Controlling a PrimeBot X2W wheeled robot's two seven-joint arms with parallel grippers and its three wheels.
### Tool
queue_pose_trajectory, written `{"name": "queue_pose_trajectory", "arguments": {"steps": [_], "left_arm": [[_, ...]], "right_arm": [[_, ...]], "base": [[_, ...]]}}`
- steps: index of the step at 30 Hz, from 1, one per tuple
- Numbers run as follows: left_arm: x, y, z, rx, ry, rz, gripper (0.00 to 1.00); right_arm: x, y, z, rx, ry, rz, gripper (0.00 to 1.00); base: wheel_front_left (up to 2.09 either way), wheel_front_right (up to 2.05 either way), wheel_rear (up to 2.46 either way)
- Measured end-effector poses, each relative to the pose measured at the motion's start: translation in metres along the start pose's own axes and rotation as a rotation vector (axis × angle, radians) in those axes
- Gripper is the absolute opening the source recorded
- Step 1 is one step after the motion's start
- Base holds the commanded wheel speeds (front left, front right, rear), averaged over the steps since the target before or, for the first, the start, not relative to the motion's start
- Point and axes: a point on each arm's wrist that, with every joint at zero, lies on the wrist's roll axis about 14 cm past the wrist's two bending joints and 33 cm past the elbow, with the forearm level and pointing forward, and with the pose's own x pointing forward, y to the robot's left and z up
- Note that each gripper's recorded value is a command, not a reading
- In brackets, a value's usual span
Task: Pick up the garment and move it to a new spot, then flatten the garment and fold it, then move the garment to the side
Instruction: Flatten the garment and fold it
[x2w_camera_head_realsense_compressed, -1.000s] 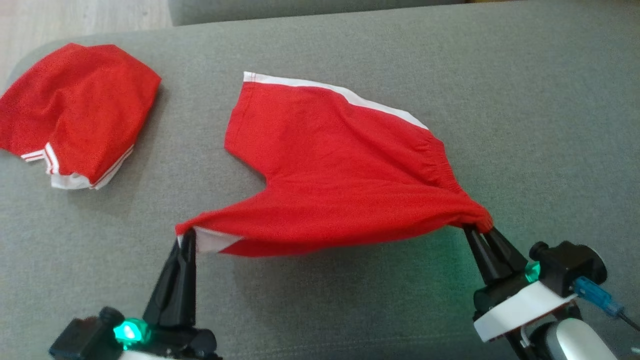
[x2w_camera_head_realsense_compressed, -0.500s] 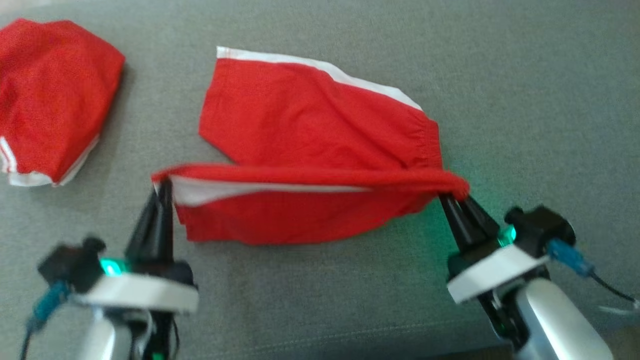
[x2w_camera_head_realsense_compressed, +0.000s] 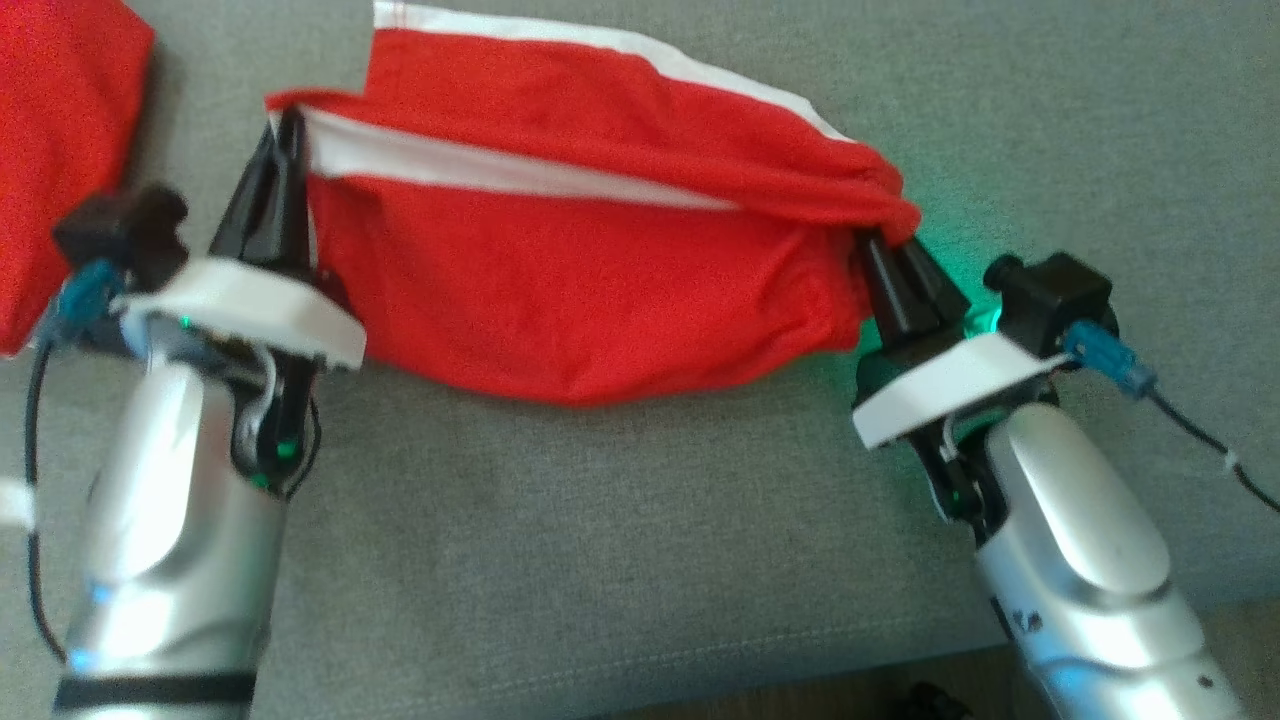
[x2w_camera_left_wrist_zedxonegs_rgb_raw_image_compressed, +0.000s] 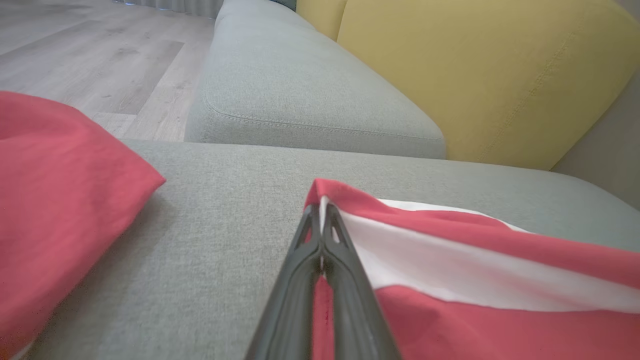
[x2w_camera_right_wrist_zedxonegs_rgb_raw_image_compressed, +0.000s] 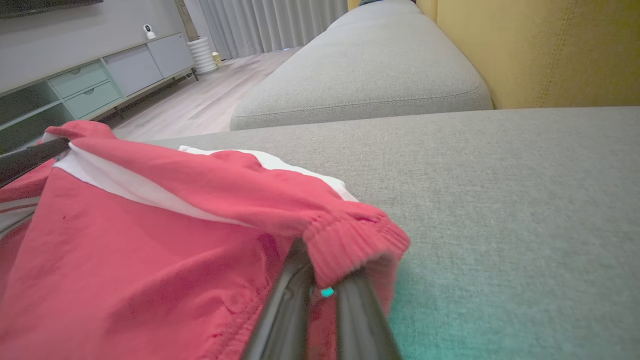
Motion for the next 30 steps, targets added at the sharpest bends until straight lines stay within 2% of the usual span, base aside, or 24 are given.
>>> {"name": "queue_pose_trajectory", "arguments": {"steps": [11,18,20,22,23,24,25,26,30], "left_arm": [[0.048,0.012,-0.025,0.05,0.081,0.022,0.0],[0.071,0.003,-0.03,0.092,0.103,-0.01,0.0],[0.074,0.001,-0.031,0.099,0.111,-0.015,0.0],[0.078,-0.002,-0.031,0.111,0.114,-0.028,0.0],[0.079,-0.005,-0.03,0.111,0.107,-0.035,0.15],[0.081,-0.007,-0.028,0.108,0.102,-0.039,0.37],[0.082,-0.01,-0.026,0.105,0.094,-0.043,0.64],[0.083,-0.013,-0.024,0.103,0.088,-0.048,1.0],[0.08,-0.015,-0.02,0.106,0.083,-0.056,1.0]], "right_arm": [[0.025,-0.012,-0.014,-0.009,0.038,-0.024,0.0],[0.03,-0.02,-0.011,-0.007,0.026,-0.038,0.0],[0.032,-0.022,-0.01,-0.01,0.019,-0.041,0.38],[0.033,-0.023,-0.007,-0.006,0.009,-0.043,1.0],[0.033,-0.023,-0.007,-0.004,0.008,-0.044,1.0],[0.032,-0.024,-0.006,-0.002,0.002,-0.048,1.0],[0.032,-0.026,-0.005,0.0,-0.004,-0.052,1.0],[0.032,-0.027,-0.002,0.002,-0.013,-0.057,1.0],[0.03,-0.031,0.009,0.003,-0.049,-0.072,1.0]], "base": [[0.0,0.0,0.0],[0.0,0.0,0.0],[0.0,0.0,0.0],[0.0,0.0,0.0],[0.0,0.0,0.0],[0.0,0.0,0.0],[0.0,0.0,0.0],[0.0,0.0,0.0],[0.0,0.0,0.0]]}}
